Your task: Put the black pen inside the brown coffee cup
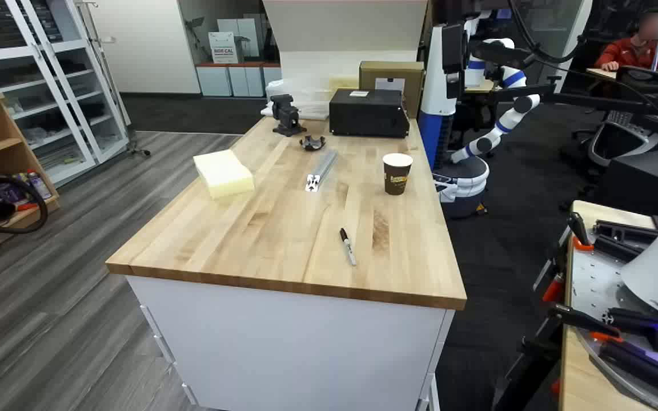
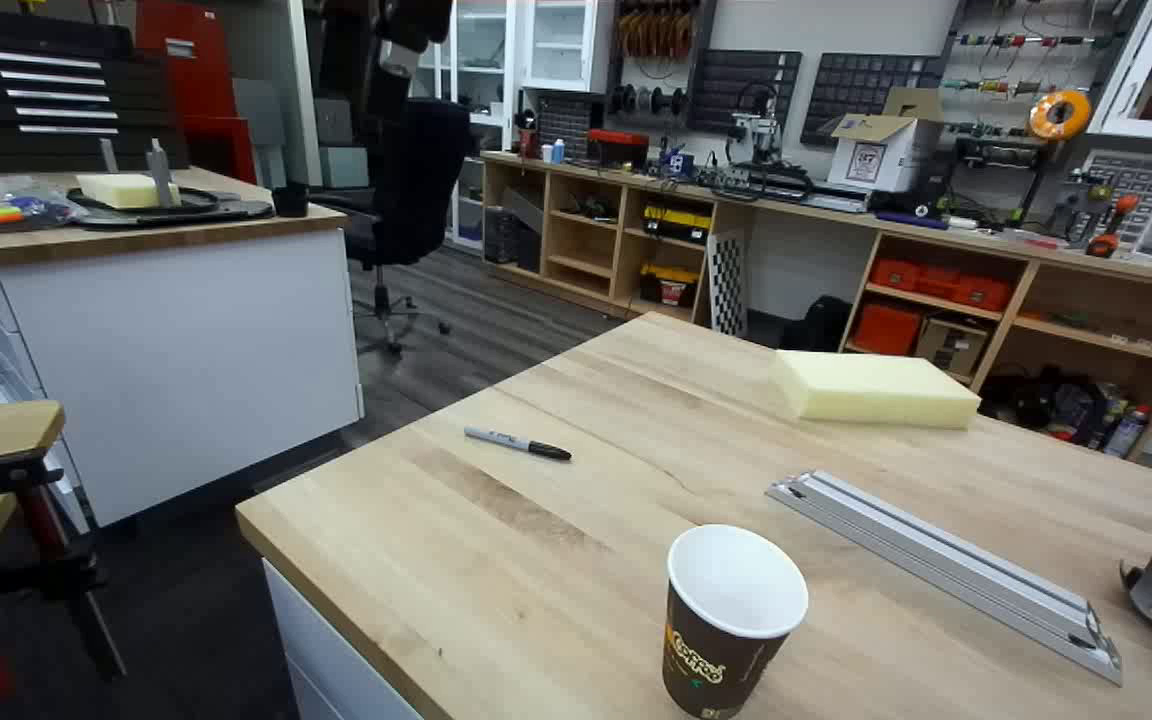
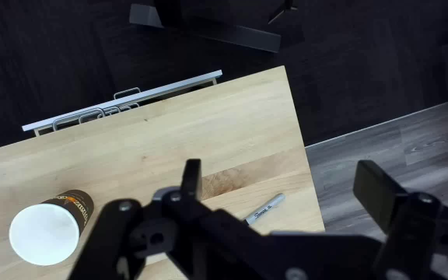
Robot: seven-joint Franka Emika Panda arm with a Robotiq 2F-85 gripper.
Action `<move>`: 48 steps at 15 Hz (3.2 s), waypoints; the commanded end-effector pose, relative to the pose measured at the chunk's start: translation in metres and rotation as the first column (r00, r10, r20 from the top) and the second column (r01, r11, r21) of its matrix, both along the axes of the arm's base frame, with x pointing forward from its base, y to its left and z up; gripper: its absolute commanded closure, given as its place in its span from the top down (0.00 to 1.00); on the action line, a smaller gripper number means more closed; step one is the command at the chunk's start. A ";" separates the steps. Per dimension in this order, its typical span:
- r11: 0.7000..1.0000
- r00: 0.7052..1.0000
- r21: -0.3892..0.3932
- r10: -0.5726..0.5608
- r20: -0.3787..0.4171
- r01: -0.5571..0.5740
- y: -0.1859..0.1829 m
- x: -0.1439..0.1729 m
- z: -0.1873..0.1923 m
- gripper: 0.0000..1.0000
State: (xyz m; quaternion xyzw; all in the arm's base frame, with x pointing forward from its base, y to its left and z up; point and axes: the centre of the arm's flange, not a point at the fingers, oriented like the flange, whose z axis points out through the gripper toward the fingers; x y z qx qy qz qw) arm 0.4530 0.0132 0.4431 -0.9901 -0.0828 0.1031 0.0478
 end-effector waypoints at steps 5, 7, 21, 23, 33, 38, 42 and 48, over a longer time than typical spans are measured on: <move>1.000 1.000 0.003 -0.003 -0.005 0.003 0.006 0.004 -0.008 1.00; 1.000 1.000 0.011 -0.010 -0.004 0.010 0.013 0.011 -0.019 1.00; 0.961 0.962 -0.093 -0.252 0.109 0.262 0.147 0.061 -0.179 1.00; 0.939 0.940 -0.123 -0.302 0.159 0.323 0.157 0.069 -0.202 1.00; 0.871 0.893 -0.226 -0.389 0.226 0.437 0.094 0.159 -0.284 1.00; 0.801 0.811 -0.158 -0.541 0.221 0.577 0.078 0.187 -0.291 1.00; 0.731 0.743 -0.158 -0.621 0.247 0.664 0.070 0.178 -0.279 1.00; 0.640 0.655 -0.145 -0.725 0.211 0.755 0.066 0.154 -0.300 1.00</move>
